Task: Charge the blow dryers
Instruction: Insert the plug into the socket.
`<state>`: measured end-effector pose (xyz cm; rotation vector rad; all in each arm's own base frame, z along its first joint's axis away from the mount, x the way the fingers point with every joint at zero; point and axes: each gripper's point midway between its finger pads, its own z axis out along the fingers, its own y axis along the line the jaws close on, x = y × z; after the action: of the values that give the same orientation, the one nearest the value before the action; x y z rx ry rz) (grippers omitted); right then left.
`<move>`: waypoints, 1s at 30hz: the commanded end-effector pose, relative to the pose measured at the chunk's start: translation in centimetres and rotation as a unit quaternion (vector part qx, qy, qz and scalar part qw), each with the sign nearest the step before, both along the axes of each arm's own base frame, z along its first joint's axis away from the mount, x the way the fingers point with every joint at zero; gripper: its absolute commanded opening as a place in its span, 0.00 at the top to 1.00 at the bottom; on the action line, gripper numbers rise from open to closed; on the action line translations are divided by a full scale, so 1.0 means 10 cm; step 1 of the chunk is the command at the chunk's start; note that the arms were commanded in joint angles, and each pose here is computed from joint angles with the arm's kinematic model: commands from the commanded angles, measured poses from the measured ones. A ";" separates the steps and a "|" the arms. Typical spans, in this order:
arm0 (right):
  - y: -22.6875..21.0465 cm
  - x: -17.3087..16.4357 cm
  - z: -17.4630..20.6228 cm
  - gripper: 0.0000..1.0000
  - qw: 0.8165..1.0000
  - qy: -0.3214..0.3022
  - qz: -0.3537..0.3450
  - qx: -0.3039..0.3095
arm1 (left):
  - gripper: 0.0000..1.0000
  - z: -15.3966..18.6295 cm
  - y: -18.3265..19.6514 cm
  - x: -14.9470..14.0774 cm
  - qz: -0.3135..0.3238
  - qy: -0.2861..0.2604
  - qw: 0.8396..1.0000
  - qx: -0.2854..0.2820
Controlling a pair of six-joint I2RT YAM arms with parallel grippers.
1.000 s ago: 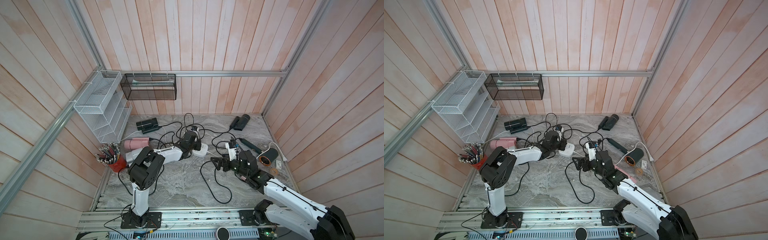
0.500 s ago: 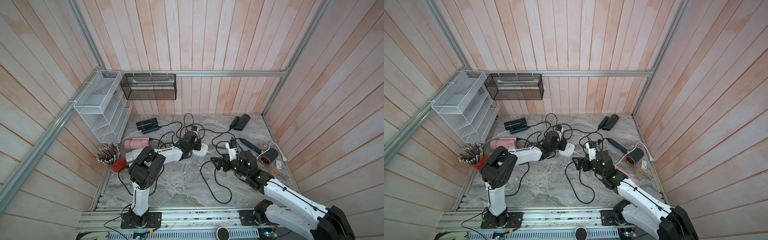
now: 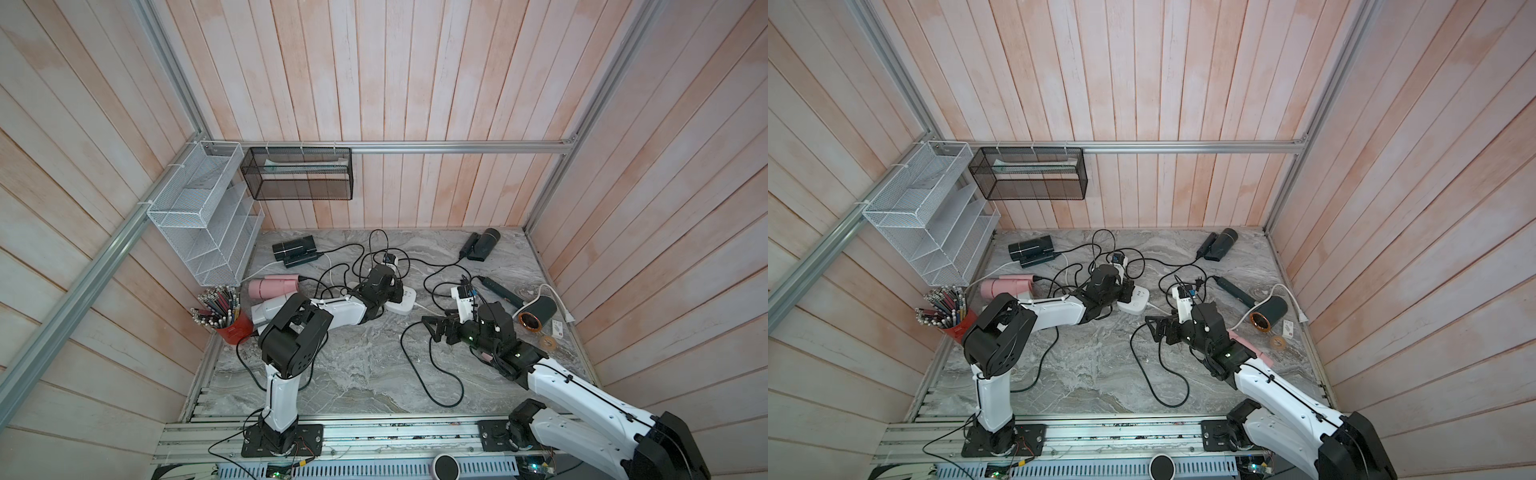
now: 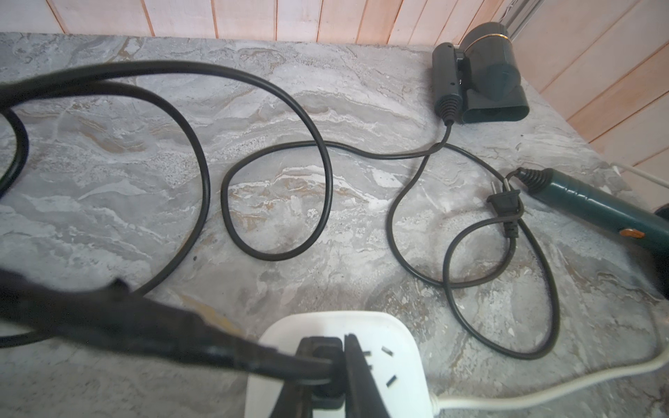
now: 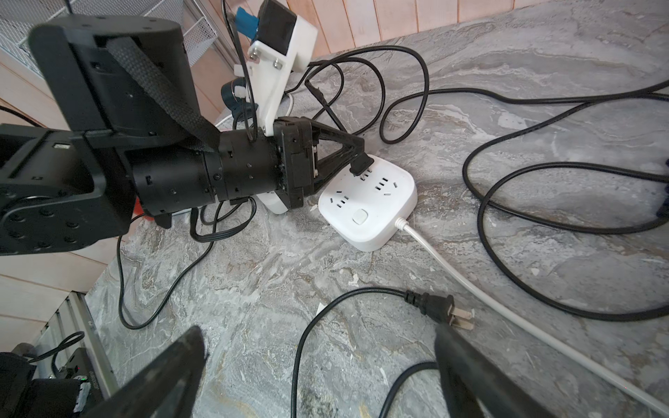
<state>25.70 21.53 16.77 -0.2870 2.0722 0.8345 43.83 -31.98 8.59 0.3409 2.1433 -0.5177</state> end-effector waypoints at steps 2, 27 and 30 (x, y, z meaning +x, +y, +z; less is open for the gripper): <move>-0.03 0.01 0.01 0.02 1.000 -0.006 -0.007 0.003 | 0.86 -0.31 0.04 -0.13 -0.005 0.017 0.999 0.047; -0.10 -0.01 0.01 0.03 1.000 -0.007 -0.021 -0.002 | 0.85 -0.48 0.04 -0.17 -0.001 0.037 0.998 0.057; -0.12 -0.01 0.02 0.03 1.000 -0.009 -0.024 -0.004 | 0.85 -0.52 0.03 -0.18 0.001 0.040 0.998 0.057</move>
<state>25.70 21.05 17.77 -0.2700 2.0380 0.8235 43.71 -32.33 8.40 0.3568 2.1169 -0.4728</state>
